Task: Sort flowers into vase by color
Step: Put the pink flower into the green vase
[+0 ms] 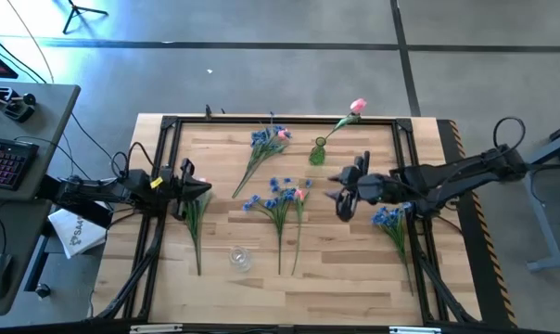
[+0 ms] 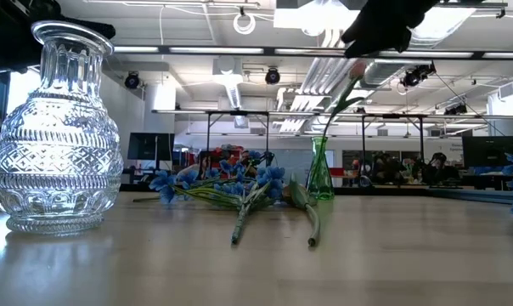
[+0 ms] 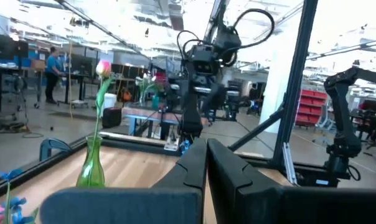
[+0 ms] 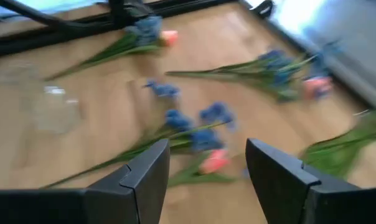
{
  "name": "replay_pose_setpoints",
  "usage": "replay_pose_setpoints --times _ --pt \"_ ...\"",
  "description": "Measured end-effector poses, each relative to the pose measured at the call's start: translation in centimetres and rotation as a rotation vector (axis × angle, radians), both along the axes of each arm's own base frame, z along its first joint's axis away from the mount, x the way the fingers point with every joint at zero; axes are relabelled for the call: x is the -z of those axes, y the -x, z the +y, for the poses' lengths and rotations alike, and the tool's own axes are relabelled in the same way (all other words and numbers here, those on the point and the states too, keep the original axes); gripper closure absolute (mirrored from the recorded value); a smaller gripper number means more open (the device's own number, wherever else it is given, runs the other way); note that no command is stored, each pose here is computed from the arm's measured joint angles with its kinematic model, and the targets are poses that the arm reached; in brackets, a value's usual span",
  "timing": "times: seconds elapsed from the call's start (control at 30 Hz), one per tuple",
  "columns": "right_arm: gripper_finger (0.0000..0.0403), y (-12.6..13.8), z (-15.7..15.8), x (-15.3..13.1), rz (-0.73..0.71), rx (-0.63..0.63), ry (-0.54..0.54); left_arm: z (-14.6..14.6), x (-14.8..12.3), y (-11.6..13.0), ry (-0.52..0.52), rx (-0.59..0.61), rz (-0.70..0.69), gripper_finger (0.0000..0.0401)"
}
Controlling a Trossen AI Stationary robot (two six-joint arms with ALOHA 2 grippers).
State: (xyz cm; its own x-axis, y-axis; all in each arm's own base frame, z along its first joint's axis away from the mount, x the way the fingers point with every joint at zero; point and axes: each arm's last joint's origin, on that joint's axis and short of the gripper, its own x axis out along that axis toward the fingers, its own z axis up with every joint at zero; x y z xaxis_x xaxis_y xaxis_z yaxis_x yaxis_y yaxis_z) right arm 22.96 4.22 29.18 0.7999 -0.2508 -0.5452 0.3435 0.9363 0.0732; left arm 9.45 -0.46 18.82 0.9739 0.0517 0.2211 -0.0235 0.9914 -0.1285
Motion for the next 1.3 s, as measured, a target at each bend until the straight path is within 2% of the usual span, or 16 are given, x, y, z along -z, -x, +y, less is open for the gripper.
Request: replay_pose_setpoints --times 0.17,0.3,0.43,0.6,0.73,0.83,0.93,1.1,1.23,1.3 --pt "0.0191 -1.7 1.7 2.3 0.059 0.005 -0.19 0.0 0.1 0.0 0.0 -0.003 0.013 0.04" --pt "0.0163 -4.5 2.7 5.8 0.142 0.022 -0.272 0.0 0.2 -0.1 0.0 -0.004 0.023 0.04" --pt "0.0142 -7.5 2.0 9.7 0.214 0.143 -0.361 0.0 0.3 -0.2 0.002 -0.005 0.034 0.04" --pt "0.0149 -10.7 0.6 13.8 0.325 0.254 -0.437 0.0 0.5 -0.4 0.015 -0.001 0.056 0.0401" --pt "0.0176 -12.4 -0.1 15.6 0.396 0.295 -0.439 0.0 0.6 -0.5 0.014 -0.001 0.076 0.0401" --pt "0.0211 -13.2 -0.4 15.9 0.459 0.313 -0.415 0.0 0.7 -0.6 0.012 -0.001 0.091 0.0401" --pt "0.0265 -13.2 -0.5 15.9 0.522 0.317 -0.37 -0.1 0.8 -0.7 0.012 -0.001 0.103 0.0401" --pt "0.0382 -12.1 -0.6 15.7 0.585 0.249 -0.287 -0.1 1.0 -0.9 0.018 0.0 0.122 0.0401" --pt "0.0384 -9.6 -0.1 15.1 0.592 0.22 -0.243 -0.1 1.1 -1.0 0.033 0.004 0.137 0.0401" --pt "0.0389 -8.0 0.2 14.2 0.503 0.191 -0.24 -0.1 1.2 -1.0 0.04 0.006 0.143 0.0401"
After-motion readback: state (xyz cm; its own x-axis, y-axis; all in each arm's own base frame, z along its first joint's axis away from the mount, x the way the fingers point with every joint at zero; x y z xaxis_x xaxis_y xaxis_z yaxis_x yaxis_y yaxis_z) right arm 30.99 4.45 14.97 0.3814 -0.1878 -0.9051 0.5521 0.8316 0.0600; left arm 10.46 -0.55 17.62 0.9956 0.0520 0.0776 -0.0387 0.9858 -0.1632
